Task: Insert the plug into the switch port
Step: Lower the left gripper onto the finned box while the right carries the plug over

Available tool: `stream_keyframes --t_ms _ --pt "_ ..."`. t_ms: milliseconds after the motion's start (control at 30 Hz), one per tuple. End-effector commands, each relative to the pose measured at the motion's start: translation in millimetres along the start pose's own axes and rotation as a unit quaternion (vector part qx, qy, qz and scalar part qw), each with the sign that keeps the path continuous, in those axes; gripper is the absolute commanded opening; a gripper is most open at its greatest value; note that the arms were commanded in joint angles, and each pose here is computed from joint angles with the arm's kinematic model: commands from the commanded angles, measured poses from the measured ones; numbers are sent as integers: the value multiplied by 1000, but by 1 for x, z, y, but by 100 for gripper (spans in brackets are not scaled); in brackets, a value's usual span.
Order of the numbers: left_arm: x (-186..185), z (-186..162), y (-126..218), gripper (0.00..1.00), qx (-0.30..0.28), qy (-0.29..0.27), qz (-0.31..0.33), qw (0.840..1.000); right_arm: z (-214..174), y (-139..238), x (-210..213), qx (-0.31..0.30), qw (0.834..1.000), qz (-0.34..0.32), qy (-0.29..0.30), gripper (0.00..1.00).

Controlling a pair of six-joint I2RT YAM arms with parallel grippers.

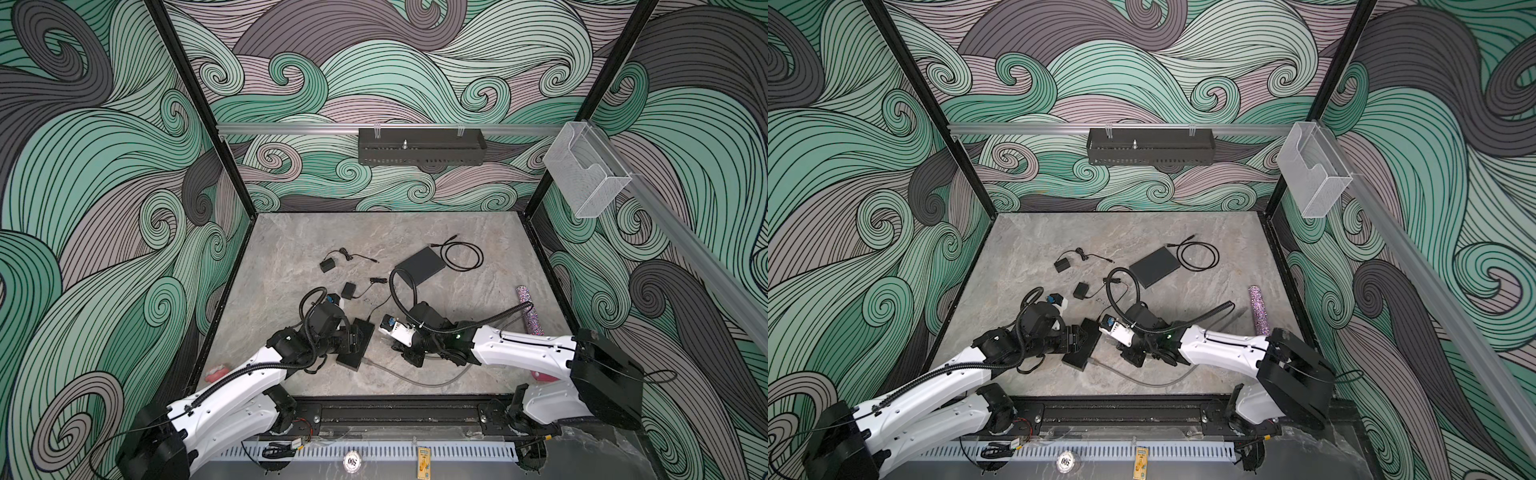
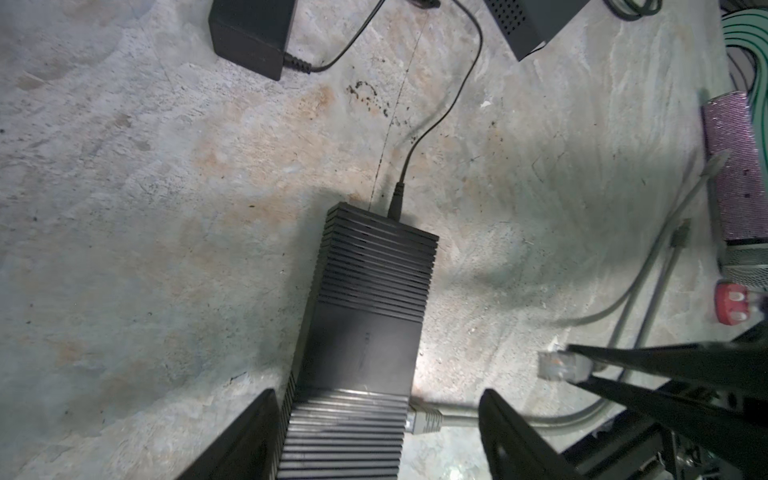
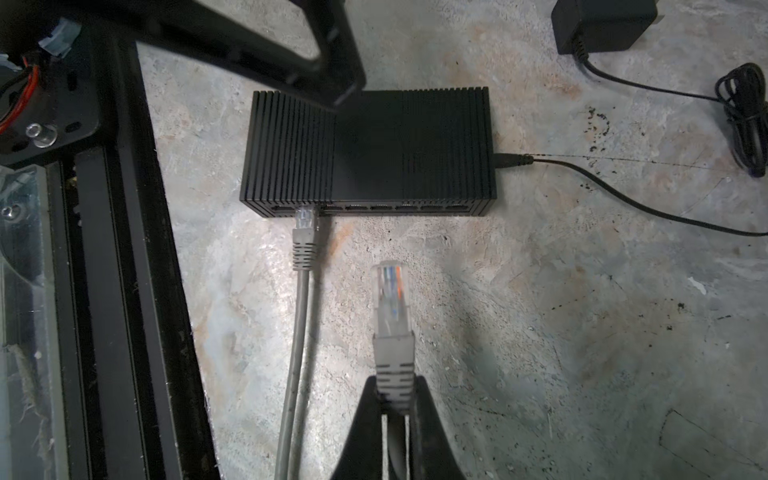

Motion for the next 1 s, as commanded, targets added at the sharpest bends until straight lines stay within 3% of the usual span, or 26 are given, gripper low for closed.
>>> stream_keyframes --t_ms 0,400,733,967 --pt "7 10 -10 76 -19 -5 16 1000 -1 -6 1 -2 1000 -3 -7 0" --pt "25 20 -24 78 -47 -59 68 995 -8 -14 2 19 1000 -1 2 0" --pt "23 22 -39 77 -26 -66 42 997 -3 -18 3 22 1000 2 -1 0" --pt "16 17 -51 69 4 -67 6 998 -3 -36 8 38 999 20 -9 0"
Point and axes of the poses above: each gripper's point midway between its finger pads, its own y axis back along the fingers, its own x axis along the line the jaws close on, z = x × y, the point moved 4 cm from there along y, back along the fingers, and after that the axes turned 13 degrees about -y, right-handed, at the moved point
